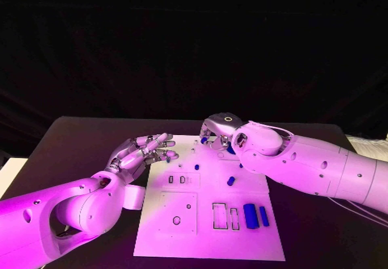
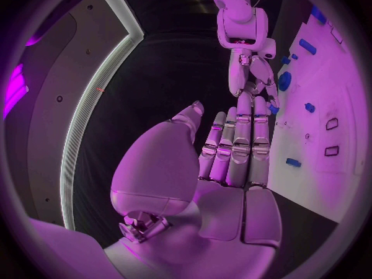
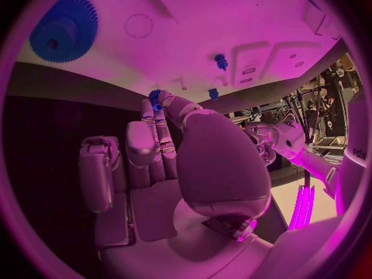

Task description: Assemble the parts on the task board

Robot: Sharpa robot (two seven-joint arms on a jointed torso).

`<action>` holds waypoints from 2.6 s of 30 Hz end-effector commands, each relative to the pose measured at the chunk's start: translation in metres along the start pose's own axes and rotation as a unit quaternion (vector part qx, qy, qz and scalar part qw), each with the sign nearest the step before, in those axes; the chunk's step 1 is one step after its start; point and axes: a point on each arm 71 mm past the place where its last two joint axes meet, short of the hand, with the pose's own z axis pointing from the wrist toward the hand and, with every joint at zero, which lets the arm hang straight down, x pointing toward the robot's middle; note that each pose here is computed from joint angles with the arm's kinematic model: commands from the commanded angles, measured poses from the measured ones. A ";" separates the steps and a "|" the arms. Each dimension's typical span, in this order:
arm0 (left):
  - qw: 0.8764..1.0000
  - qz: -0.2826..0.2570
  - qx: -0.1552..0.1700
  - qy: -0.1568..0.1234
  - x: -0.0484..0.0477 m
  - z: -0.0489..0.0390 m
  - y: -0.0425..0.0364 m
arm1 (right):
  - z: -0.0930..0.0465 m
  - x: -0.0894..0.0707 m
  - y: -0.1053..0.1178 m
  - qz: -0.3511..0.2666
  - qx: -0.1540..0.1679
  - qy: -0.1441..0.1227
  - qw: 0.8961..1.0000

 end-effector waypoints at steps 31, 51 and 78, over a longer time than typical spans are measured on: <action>1.000 -0.006 0.004 0.012 0.0043 0.0010 -0.0016 | 0.022 0.005 0.008 -0.015 -0.005 -0.001 1.000; 1.000 -0.005 0.003 0.011 0.0033 0.0001 -0.0019 | 0.014 -0.002 0.001 -0.012 0.003 -0.031 0.999; 1.000 -0.003 0.000 0.006 -0.0014 0.0000 -0.0015 | -0.068 -0.010 -0.092 0.087 0.139 0.051 0.985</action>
